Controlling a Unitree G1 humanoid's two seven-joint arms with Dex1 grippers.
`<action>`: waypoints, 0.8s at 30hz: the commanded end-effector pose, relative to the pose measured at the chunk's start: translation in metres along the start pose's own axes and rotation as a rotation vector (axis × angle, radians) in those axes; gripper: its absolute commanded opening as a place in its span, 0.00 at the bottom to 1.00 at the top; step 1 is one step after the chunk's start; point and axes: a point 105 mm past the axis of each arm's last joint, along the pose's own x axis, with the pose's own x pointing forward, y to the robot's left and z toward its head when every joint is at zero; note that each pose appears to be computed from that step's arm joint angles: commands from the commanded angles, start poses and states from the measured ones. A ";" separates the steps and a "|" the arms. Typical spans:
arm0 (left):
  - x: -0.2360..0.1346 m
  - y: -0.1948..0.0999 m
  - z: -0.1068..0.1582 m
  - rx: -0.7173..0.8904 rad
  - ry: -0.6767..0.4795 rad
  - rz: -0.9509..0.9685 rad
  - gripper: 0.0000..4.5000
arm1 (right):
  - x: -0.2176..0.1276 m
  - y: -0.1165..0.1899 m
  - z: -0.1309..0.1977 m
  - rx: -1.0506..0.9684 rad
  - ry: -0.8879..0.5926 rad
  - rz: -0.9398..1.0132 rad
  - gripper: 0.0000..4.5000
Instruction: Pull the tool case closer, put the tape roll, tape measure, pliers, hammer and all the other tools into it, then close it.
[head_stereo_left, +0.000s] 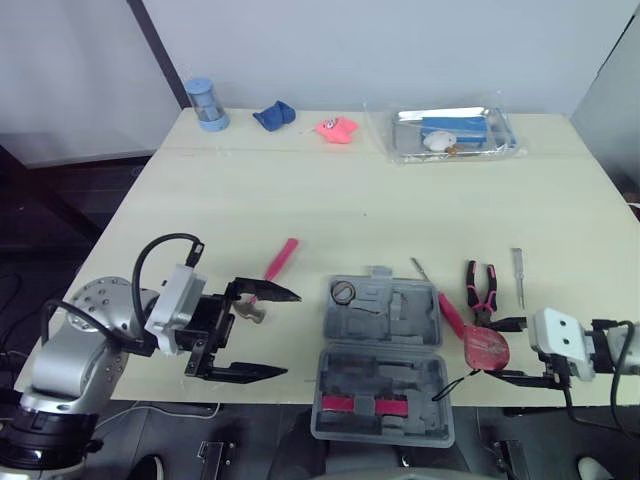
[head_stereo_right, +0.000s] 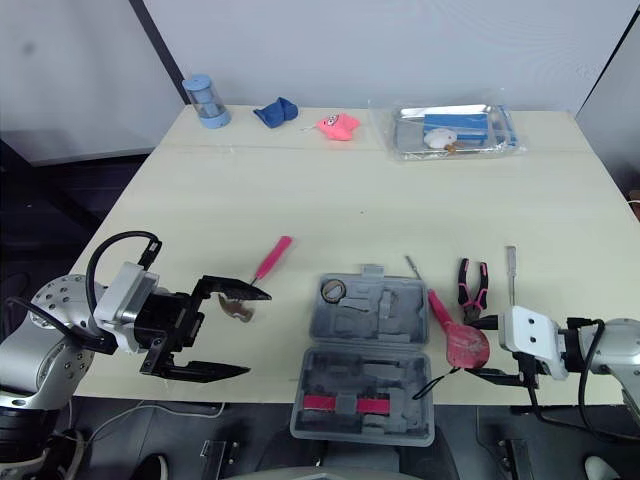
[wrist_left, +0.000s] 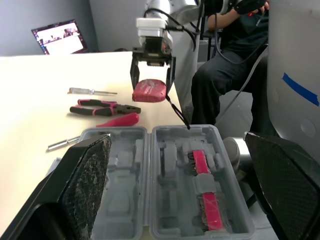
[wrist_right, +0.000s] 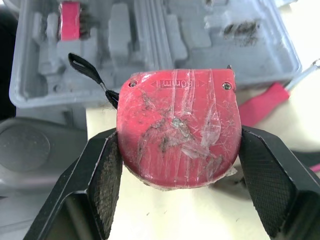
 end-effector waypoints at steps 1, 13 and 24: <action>0.000 -0.003 0.004 0.017 -0.009 0.002 1.00 | 0.011 -0.007 0.018 -0.016 0.035 0.042 0.64; -0.008 0.014 0.000 0.018 -0.010 0.074 1.00 | 0.058 -0.044 0.032 -0.144 0.237 0.069 0.64; -0.014 0.021 -0.001 0.041 0.014 0.081 1.00 | 0.085 -0.048 0.027 -0.189 0.356 0.037 0.64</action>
